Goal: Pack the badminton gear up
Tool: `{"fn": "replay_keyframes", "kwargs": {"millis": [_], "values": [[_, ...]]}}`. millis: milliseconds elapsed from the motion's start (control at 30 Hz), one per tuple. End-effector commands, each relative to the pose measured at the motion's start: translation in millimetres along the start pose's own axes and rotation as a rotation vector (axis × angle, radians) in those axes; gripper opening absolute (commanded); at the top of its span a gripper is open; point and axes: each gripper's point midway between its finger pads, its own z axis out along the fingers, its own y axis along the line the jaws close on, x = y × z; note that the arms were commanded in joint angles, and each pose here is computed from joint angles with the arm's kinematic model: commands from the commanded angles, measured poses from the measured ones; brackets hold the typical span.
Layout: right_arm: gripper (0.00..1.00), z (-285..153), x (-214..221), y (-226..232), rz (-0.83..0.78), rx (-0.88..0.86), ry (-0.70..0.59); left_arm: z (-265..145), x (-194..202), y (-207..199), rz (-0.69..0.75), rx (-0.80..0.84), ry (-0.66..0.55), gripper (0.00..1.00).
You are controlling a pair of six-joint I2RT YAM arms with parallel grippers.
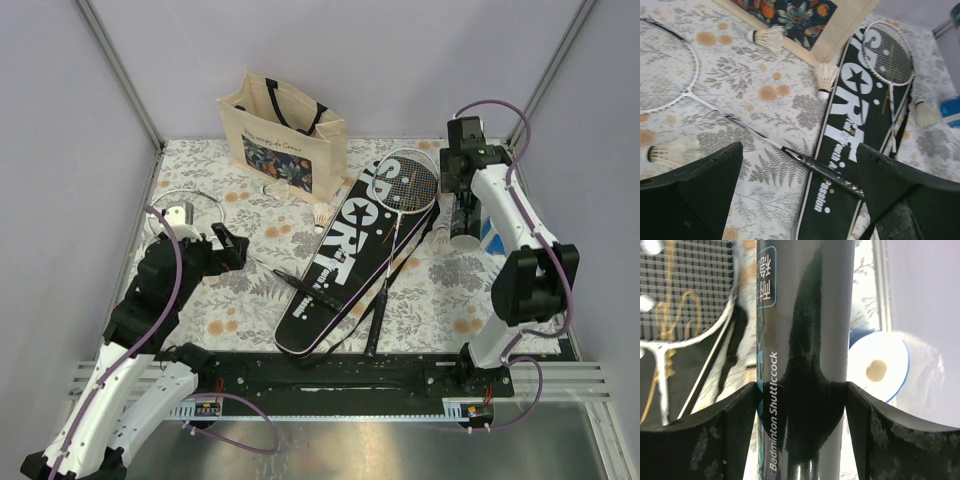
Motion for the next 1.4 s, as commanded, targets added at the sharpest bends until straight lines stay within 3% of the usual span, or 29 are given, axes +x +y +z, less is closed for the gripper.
{"fn": "replay_keyframes", "kwargs": {"millis": [0,133,333,633,833,1033,1367], "values": [[0.47,-66,-10,18,0.125,-0.134,-0.151,-1,-10,-40,-0.156,0.179,-0.008,0.98],[0.47,-113,2,33,0.224,-0.308,-0.26,5,-7,-78,-0.19,0.37,0.045,0.97],[0.43,-192,4,68,0.321,-0.677,-0.454,20,-31,-113,-0.24,0.49,0.048,0.98],[0.41,-293,26,141,0.36,-1.184,-0.562,19,-64,-171,-0.37,0.793,0.028,0.99],[0.42,-334,35,191,0.312,-1.412,-0.542,19,-51,-185,-0.363,0.883,0.042,0.99],[0.42,-356,43,225,0.284,-1.515,-0.522,34,-20,-176,-0.417,0.834,0.13,0.99],[0.43,-373,57,268,0.21,-1.675,-0.429,28,-8,-170,-0.506,0.883,0.093,0.99]]}}
